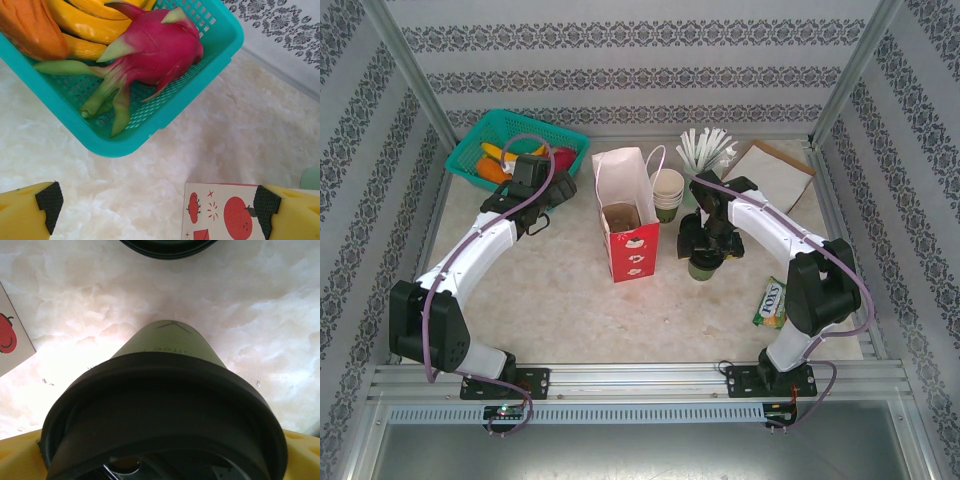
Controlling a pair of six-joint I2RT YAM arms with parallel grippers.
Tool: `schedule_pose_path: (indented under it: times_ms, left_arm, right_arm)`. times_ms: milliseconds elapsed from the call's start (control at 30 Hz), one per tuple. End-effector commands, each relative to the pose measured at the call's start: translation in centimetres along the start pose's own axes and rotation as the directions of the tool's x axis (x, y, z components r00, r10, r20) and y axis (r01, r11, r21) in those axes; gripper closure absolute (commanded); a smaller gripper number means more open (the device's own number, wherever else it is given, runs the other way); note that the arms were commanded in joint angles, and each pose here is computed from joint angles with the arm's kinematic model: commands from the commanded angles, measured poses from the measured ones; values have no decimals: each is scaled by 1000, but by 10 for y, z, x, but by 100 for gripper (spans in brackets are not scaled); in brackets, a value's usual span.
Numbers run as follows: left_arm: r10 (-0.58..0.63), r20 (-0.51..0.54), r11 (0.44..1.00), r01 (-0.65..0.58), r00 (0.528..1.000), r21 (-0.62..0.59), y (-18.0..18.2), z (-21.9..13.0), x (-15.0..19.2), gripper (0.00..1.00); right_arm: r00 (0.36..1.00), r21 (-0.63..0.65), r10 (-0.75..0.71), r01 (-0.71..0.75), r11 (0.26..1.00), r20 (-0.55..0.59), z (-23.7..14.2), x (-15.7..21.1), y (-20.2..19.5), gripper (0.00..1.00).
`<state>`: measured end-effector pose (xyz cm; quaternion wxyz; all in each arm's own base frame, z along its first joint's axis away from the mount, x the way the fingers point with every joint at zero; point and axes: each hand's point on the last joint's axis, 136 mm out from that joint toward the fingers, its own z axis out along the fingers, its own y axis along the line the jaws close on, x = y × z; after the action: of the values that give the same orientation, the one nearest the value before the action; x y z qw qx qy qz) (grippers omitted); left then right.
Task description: Pack the takeout coffee
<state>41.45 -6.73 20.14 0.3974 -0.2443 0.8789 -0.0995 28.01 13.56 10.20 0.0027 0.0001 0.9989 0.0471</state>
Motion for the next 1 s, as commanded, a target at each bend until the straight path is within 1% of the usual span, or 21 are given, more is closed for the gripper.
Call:
schedule_pose_path:
  times_ms: [0, 333, 533, 633, 800, 967]
  left_arm:
    - [18, 28, 999, -19, 999, 50, -10, -8, -5, 0]
    - [22, 27, 998, -23, 999, 63, -11, -9, -4, 0]
    - [35, 18, 993, -37, 999, 115, -23, -11, -6, 0]
    - [59, 9, 987, -60, 998, 149, -32, -13, -12, 0]
    - [119, 36, 978, -123, 992, 170, -44, -20, -30, 0]
    - [196, 44, 959, -201, 980, 202, -59, -19, -41, 0]
  right_arm:
    - [1000, 46, 15, -14, 999, -17, 3, 6, -6, 2]
    - [1000, 54, 11, -10, 999, -19, 7, 9, -9, 2]
    - [1000, 64, -9, 10, 998, -5, 0, 10, -12, 9]
    - [999, 69, -34, 35, 997, -28, -3, 15, -13, 10]
    - [995, 75, -70, 75, 994, -64, -5, 22, -16, 10]
    - [995, 43, -83, 85, 995, -54, -5, 21, -11, 16]
